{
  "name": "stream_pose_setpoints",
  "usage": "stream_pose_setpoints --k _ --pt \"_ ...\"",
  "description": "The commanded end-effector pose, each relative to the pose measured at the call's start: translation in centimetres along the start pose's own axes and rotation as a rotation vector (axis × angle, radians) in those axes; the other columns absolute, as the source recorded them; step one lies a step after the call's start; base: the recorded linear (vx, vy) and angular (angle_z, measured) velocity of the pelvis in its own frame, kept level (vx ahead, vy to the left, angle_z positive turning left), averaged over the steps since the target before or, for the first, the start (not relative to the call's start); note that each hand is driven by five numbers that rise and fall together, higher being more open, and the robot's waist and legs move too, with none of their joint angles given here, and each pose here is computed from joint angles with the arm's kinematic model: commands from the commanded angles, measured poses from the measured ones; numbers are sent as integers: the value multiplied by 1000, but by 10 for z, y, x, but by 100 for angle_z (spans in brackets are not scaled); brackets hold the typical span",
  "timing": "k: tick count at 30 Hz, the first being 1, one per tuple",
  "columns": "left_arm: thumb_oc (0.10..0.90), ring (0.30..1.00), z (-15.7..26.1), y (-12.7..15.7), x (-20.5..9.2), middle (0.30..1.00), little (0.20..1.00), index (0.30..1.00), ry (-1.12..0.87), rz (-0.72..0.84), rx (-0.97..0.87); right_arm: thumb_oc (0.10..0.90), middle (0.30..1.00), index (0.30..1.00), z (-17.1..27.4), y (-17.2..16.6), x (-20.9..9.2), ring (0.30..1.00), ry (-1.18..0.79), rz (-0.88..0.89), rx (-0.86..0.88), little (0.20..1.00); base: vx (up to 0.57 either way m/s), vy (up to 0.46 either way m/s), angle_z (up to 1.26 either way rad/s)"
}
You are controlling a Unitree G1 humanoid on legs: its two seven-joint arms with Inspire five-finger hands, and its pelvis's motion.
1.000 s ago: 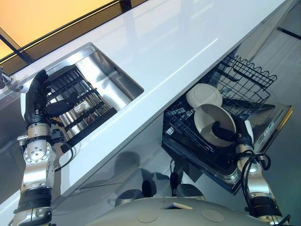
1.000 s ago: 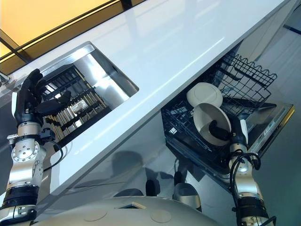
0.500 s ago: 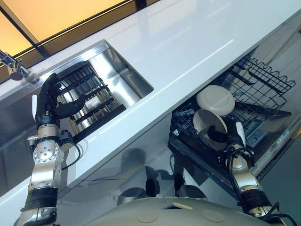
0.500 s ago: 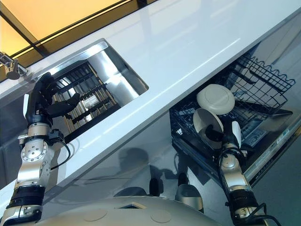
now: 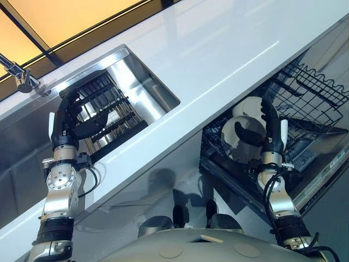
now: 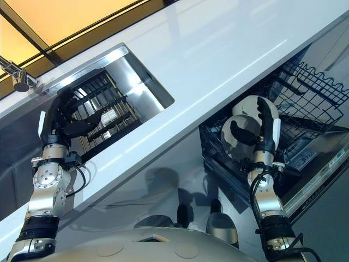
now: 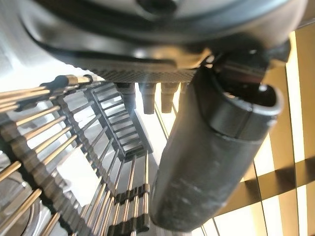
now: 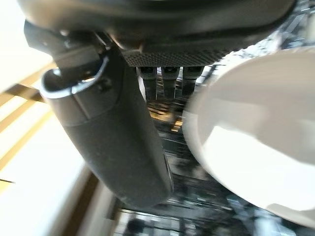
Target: Pick up plates and place into dishwasher.
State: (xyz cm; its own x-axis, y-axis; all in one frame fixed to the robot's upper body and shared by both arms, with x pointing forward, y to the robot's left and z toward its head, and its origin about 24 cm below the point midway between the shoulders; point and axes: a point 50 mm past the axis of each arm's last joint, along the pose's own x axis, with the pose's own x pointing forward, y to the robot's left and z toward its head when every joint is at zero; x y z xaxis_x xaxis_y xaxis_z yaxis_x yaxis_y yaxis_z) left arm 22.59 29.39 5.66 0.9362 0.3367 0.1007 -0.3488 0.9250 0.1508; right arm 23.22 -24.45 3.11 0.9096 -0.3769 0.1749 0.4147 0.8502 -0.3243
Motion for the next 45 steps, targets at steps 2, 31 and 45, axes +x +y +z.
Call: stream_pose_setpoints --k 2,31,45 --pt "800 900 29 12 16 900 900 900 -167 26 -10 800 900 900 60 -28 23 900 -302 -197 207 900 0 0 0" --pt "800 900 64 20 22 900 900 900 -391 73 -185 800 900 900 -54 -91 25 900 237 -273 945 900 0 -12 -7" --pt "800 900 132 5 45 900 900 900 -678 137 -250 800 900 900 -4 -71 92 900 151 -272 1076 900 -159 -37 2"
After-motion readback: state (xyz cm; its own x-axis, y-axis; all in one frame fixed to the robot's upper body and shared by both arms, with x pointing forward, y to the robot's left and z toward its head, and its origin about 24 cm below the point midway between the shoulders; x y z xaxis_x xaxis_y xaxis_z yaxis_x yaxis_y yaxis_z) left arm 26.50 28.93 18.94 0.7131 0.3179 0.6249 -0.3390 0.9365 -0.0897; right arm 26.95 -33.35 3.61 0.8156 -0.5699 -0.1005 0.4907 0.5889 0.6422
